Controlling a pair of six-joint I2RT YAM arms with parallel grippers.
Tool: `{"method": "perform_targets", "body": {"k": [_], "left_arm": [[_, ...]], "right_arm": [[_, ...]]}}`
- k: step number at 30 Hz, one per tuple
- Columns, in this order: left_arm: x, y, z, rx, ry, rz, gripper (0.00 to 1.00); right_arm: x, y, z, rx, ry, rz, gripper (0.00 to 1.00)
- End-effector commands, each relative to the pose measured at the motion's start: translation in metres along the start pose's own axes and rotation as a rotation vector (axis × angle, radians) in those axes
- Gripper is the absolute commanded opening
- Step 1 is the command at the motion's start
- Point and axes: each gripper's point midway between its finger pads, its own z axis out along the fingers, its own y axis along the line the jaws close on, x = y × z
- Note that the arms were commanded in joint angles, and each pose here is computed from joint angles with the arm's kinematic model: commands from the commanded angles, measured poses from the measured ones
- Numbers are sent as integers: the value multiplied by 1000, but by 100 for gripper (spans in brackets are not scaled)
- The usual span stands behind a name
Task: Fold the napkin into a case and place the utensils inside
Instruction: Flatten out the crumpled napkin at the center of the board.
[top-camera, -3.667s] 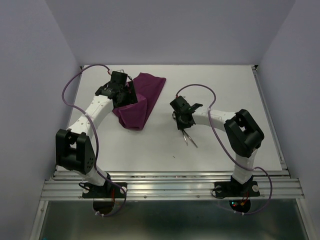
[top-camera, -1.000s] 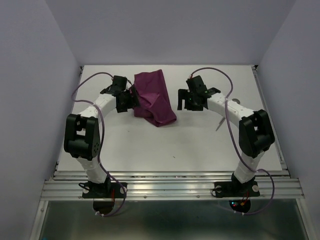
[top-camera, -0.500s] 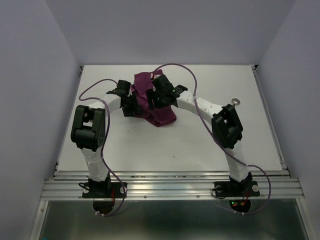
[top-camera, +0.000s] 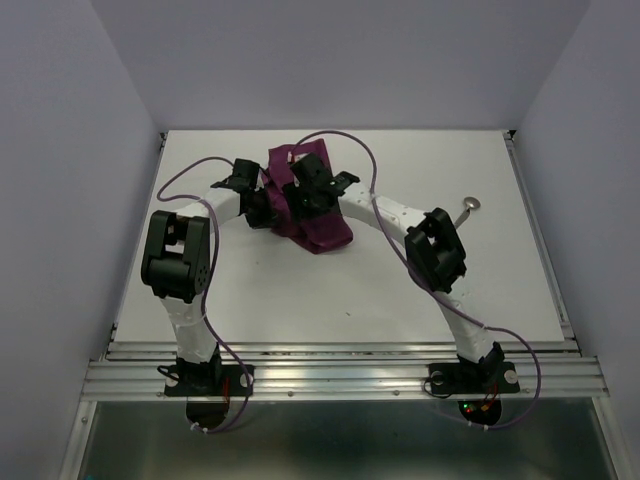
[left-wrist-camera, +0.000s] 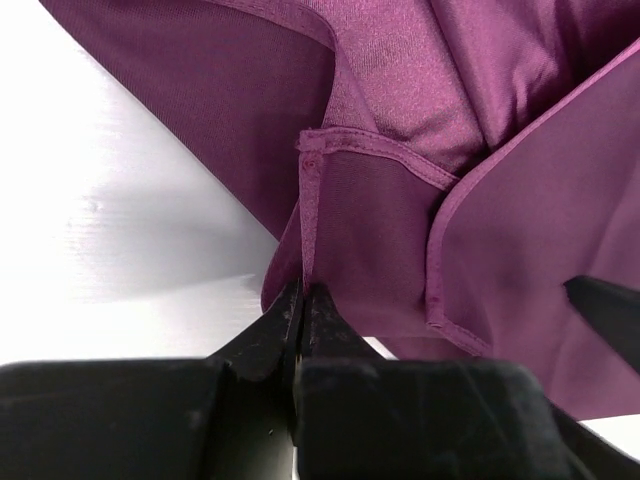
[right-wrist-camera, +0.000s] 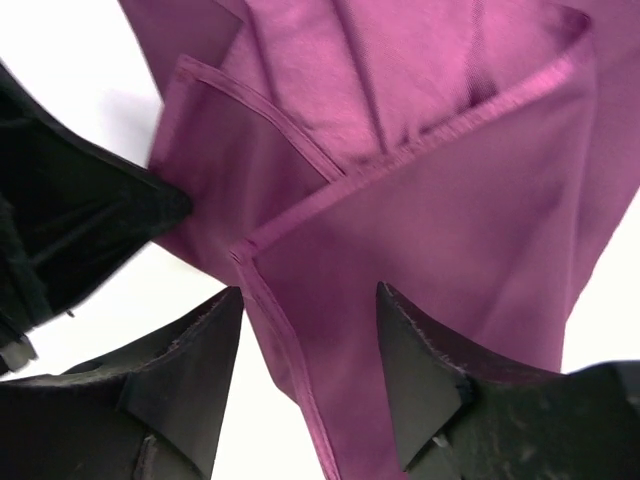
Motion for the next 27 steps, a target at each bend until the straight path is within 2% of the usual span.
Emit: {"method": "perform_targets", "body": {"k": [1, 11, 16, 18, 21, 27], "left_arm": [[-7, -7, -10, 36, -26, 5, 0], [-7, -9, -13, 47, -27, 12, 0], [-7, -9, -13, 47, -25, 15, 0], [-9, -9, -14, 47, -29, 16, 0], [-8, -8, -13, 41, -27, 18, 0], [-9, -8, -14, 39, -28, 22, 0]], "right_arm": [[-8, 13, 5, -21, -18, -32, 59], [-5, 18, 19, -19, -8, -38, 56], [-15, 13, 17, 21, -48, -14, 43], [-19, 13, 15, 25, -60, -9, 43], [-25, 13, 9, 26, -88, 3, 49], [-28, 13, 7, 29, -111, 30, 49]]}}
